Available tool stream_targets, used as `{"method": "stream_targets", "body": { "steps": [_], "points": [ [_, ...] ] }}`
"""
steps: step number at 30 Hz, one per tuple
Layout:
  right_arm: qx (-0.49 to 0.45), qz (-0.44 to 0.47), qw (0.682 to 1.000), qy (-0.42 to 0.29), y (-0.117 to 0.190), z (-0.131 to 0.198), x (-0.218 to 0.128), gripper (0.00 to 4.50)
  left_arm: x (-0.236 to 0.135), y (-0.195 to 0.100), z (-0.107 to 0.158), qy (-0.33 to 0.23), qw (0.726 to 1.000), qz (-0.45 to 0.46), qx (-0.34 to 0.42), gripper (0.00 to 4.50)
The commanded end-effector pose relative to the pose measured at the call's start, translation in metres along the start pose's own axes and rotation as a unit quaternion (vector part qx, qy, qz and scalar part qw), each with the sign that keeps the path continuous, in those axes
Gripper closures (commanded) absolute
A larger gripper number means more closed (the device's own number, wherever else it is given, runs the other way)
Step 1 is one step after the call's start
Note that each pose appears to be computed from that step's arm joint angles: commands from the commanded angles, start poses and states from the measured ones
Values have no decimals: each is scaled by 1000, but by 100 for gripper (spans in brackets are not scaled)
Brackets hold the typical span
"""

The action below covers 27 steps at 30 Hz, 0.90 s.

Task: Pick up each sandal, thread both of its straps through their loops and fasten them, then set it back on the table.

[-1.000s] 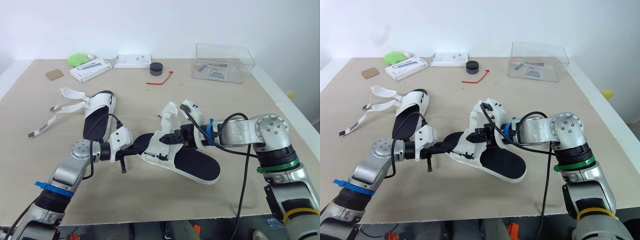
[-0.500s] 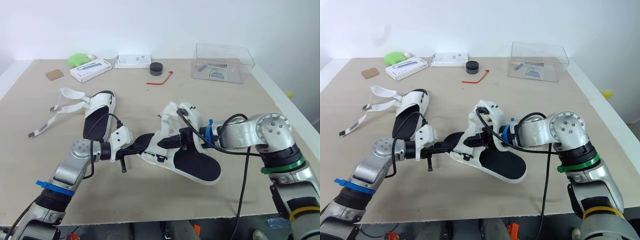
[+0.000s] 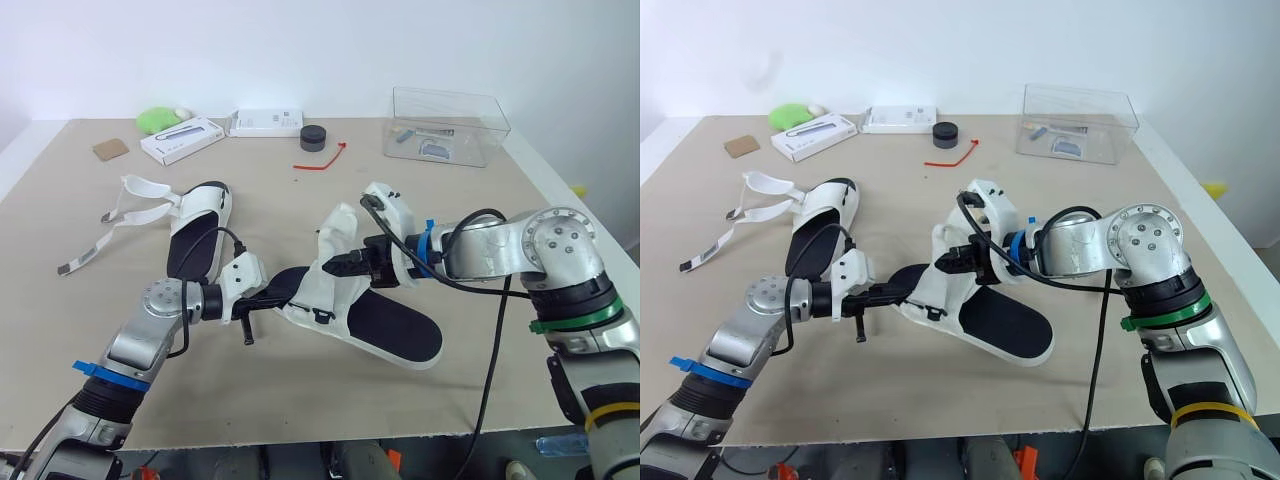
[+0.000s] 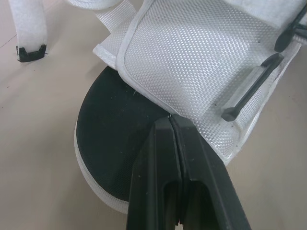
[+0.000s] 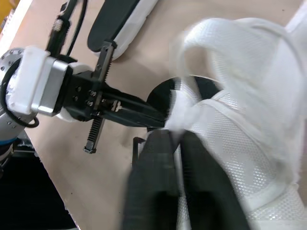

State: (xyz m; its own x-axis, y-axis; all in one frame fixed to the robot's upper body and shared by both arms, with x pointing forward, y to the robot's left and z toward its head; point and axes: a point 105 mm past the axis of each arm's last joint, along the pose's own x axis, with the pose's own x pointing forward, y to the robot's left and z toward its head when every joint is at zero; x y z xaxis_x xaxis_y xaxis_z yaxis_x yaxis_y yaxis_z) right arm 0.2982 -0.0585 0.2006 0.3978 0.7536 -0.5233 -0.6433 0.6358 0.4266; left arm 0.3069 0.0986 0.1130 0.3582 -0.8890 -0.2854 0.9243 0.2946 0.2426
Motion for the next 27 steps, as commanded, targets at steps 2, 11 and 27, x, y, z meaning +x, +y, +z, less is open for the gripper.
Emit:
{"method": "stream_targets", "body": {
  "steps": [2, 11, 27],
  "points": [
    [-6, 3, 1000, -13, 2, 9, -3, 442, 3, -6, -11, 21, 1000, -9, -10, 450],
    [-26, 39, 999, 22, 13, -7, -6, 442, 3, -5, -12, 21, 1000, -8, -11, 450],
    [-47, 40, 997, 42, 16, -27, -9, 442, 3, -3, -12, 20, 1000, -8, -10, 450]
  ]
}}
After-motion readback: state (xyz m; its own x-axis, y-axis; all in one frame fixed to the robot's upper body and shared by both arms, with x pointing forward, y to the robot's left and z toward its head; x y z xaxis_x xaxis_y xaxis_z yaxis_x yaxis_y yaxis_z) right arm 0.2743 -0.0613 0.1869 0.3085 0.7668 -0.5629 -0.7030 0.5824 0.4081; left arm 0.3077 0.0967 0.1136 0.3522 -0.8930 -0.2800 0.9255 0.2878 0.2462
